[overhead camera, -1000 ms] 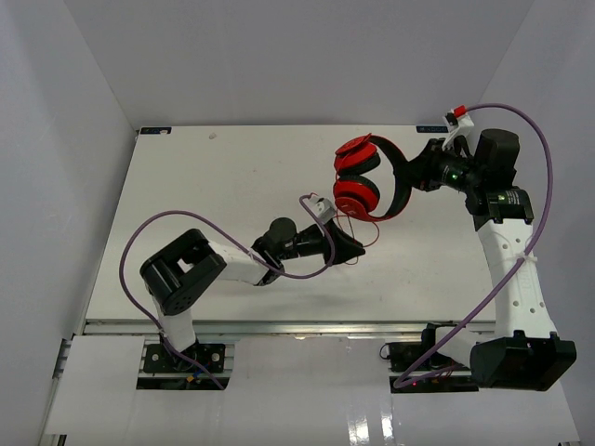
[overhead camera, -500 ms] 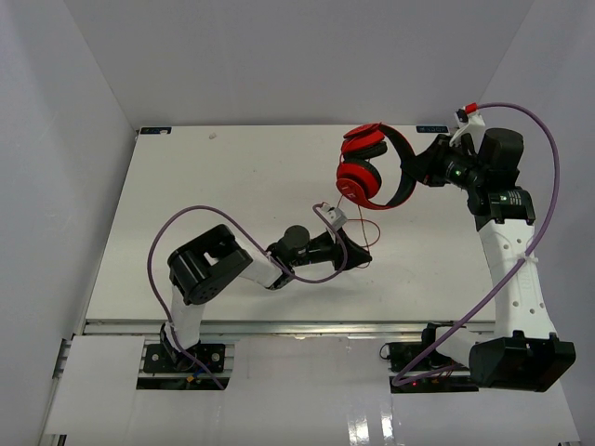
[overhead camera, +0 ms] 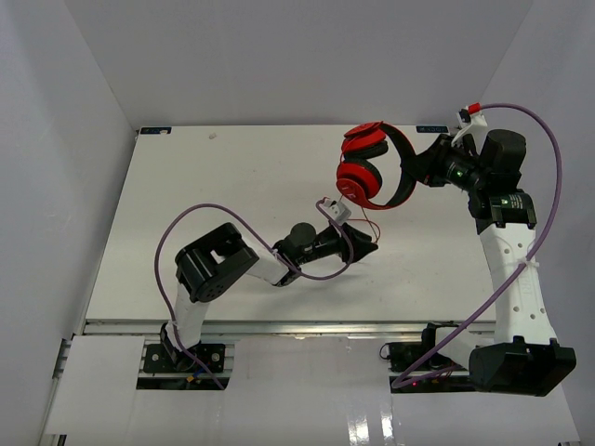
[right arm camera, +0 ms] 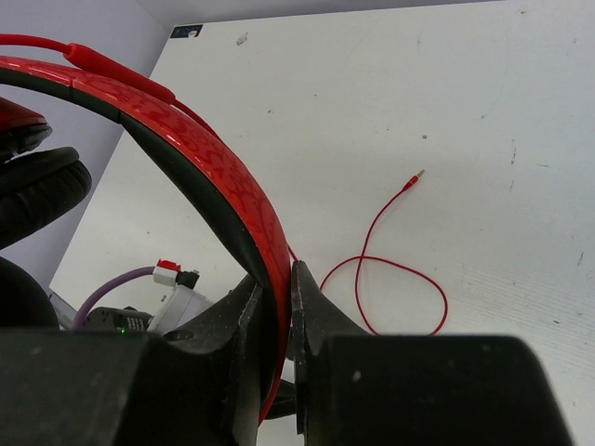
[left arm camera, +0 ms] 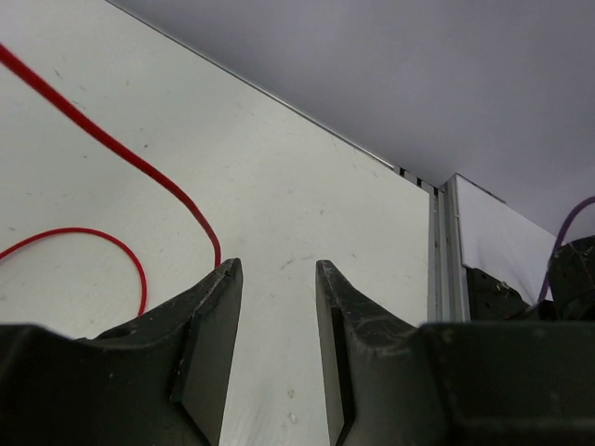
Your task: Wrap the headphones
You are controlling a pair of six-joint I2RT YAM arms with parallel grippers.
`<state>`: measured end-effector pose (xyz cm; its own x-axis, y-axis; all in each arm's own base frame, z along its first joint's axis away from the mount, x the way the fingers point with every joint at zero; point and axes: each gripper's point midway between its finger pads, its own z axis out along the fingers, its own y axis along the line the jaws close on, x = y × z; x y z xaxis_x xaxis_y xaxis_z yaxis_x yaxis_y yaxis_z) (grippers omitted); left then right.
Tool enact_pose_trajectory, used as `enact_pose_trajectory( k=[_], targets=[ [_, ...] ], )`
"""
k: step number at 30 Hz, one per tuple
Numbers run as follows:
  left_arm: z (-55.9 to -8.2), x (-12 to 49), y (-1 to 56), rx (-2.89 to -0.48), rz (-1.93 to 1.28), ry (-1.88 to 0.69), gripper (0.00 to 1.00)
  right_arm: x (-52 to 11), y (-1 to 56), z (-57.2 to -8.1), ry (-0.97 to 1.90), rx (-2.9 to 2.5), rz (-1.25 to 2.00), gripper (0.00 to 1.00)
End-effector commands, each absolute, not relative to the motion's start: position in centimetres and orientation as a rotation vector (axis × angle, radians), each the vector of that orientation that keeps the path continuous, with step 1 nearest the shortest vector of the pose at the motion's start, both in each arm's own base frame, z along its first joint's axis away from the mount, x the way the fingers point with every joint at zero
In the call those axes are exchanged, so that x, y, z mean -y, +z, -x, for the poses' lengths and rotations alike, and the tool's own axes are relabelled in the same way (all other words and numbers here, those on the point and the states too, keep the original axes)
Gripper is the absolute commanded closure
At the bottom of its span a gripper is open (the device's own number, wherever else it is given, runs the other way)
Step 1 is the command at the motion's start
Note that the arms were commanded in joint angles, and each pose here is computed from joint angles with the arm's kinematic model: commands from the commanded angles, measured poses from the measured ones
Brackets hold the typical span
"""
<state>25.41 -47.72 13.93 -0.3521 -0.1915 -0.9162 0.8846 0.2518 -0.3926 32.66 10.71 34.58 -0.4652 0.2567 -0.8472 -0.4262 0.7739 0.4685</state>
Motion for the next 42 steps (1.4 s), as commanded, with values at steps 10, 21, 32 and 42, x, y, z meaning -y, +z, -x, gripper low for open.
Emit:
enact_pose_trajectory(
  k=[10,21,32,42],
  targets=[
    [-29.7,47.1,15.1,-1.453,-0.557,-1.09,0.4,-11.4,38.0,-31.9,0.837,-1.773,0.173,0.92],
    [-29.6,49.9,14.2,-1.465,-0.618,-1.179,0.3,-11.5,38.1,-31.8,0.845,-1.767,0.173,0.92],
    [-29.7,52.1,13.8,-1.47,-0.61,-1.214,0.41,-11.5,38.6,-31.8,0.858,-1.757,0.167,0.92],
    [-26.7,51.4,13.8,-1.444,-0.662,-1.281,1.0,-10.5,38.3,-32.8,0.81,-1.764,0.126,0.92]
  ],
)
